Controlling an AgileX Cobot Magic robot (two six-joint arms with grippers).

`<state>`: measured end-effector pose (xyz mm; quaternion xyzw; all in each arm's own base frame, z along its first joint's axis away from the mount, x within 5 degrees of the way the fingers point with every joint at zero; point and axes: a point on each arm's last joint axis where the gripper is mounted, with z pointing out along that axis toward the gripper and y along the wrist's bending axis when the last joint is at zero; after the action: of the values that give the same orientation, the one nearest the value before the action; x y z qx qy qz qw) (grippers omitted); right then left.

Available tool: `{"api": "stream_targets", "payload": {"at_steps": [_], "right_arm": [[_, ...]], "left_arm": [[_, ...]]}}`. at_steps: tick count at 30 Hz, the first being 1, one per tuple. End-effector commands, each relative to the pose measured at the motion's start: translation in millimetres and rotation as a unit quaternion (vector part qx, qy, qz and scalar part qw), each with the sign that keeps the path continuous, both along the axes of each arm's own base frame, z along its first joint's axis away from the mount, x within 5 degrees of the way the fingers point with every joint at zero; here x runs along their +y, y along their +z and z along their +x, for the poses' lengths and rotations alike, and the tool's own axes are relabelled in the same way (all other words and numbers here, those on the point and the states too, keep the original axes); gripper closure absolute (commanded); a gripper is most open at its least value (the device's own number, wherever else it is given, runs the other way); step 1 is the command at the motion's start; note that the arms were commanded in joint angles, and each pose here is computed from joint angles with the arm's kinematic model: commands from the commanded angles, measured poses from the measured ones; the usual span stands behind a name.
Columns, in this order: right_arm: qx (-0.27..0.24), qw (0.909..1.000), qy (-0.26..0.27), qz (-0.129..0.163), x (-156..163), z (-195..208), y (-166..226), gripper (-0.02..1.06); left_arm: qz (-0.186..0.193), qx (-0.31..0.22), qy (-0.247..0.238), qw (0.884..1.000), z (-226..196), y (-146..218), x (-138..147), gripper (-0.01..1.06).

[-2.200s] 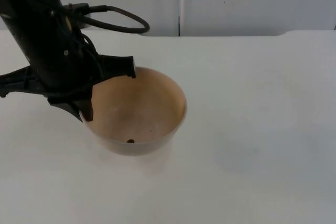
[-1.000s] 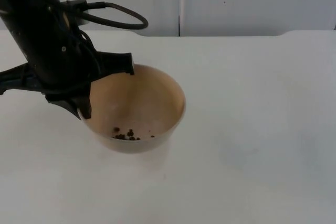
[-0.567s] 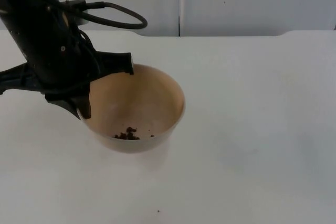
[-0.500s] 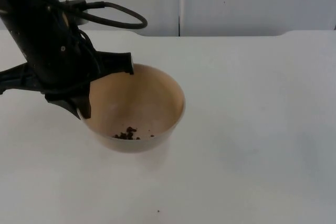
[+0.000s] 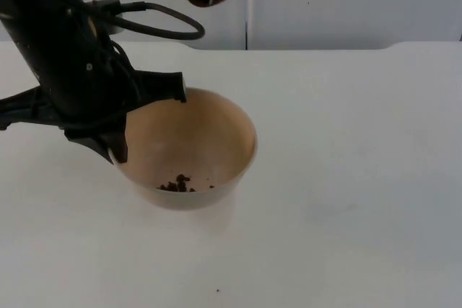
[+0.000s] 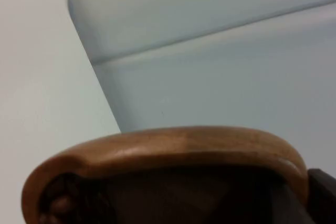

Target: Pick up the bowl with the left hand and pour the coffee beans from the cup into the bowl with the right hand.

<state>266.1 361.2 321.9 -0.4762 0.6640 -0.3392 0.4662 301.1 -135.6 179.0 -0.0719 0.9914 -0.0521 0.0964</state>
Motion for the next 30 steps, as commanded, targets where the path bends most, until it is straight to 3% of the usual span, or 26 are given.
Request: {"api": "stream_targets", "payload": {"at_steps": [1,13,17,21,27,30], "right_arm": [[0.000,0.9990,0.011,0.043,-5.3,-1.4,19.6,1.05],[0.049,0.9967,-0.007,0.064,-18.6,10.4,17.2,1.05],[0.081,0.9928,-0.017,0.086,-27.2,17.4,16.2,1.05],[0.130,0.9822,-0.030,0.132,-47.0,29.4,22.8,1.05],[0.182,0.9665,-0.039,0.176,-68.4,40.5,28.8,1.05],[0.238,0.9476,-0.043,0.209,-84.0,50.6,28.0,1.05]], "left_arm": [[-0.007,-0.007,0.002,1.000,1.8,3.3,-3.4,1.05],[-0.008,-0.008,0.001,1.000,1.9,3.3,-3.4,1.05],[-0.008,-0.008,0.001,1.000,1.9,3.3,-3.4,1.05],[-0.009,-0.011,0.001,1.000,2.5,3.4,-3.7,1.05],[-0.011,-0.010,0.003,1.000,2.3,3.4,-4.0,1.05],[-0.012,-0.006,0.004,1.000,1.6,3.3,-4.0,1.05]]}}
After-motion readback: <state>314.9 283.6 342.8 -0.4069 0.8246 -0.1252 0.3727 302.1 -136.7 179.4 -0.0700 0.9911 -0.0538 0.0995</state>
